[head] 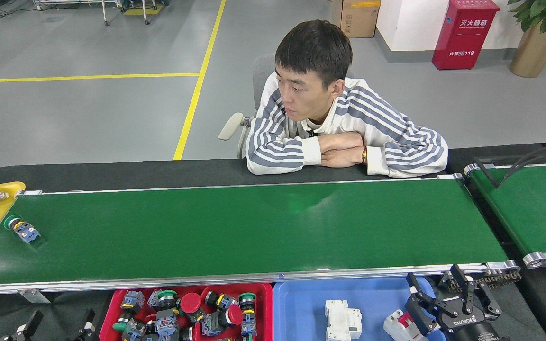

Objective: Pick switch part from conveyor to tray

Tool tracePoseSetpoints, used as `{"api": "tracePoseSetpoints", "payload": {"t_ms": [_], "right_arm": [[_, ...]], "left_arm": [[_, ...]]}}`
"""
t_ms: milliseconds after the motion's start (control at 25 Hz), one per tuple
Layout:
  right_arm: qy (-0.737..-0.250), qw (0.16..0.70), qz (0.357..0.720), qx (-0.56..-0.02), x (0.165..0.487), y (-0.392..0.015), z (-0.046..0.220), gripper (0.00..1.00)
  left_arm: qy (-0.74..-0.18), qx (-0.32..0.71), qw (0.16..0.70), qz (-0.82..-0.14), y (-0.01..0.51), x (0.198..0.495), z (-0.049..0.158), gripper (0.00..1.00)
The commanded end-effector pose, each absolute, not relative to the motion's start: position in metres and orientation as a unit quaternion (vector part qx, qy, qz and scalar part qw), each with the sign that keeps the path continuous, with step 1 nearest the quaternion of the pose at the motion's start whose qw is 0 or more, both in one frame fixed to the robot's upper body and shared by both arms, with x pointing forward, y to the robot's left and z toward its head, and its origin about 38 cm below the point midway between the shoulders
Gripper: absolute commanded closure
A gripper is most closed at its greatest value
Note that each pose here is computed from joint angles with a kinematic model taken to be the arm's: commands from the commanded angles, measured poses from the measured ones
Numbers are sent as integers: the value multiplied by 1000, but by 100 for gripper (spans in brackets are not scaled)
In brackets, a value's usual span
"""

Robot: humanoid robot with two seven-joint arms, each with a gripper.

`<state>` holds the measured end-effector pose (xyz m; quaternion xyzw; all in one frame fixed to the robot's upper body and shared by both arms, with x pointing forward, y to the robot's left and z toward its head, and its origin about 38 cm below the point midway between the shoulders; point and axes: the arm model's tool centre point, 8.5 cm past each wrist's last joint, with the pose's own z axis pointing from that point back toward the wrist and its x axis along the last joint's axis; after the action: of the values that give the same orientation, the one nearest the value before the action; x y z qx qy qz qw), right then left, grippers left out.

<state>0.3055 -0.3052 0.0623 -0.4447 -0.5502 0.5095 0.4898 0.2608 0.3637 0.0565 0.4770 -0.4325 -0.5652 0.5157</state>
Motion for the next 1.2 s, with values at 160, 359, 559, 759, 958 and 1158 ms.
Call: {"api": "tracePoseSetpoints", "payload": {"t_ms": [160,359,559,759,958,1158], "right_arm": [[-562,488,491,-452,302,-330,75,0],[-555,496,492,-451,297,-334,69,0],[-553,500,489,-452,295,-333,68,0],[-553,501,490,-452,295,-333,68,0],[-554,501,490,-450,293,-330,67,0],[-552,509,491,-441,293,-325,64,0]], "left_arm": [[-443,483,501,-565,365,281,64,0],[-432,488,505,-565,374,277,64,0],[-416,503,512,-558,391,276,67,0],[-415,500,514,-560,399,276,67,0],[-415,497,518,-559,402,275,64,0],[-414,500,519,-556,415,266,68,0]]}}
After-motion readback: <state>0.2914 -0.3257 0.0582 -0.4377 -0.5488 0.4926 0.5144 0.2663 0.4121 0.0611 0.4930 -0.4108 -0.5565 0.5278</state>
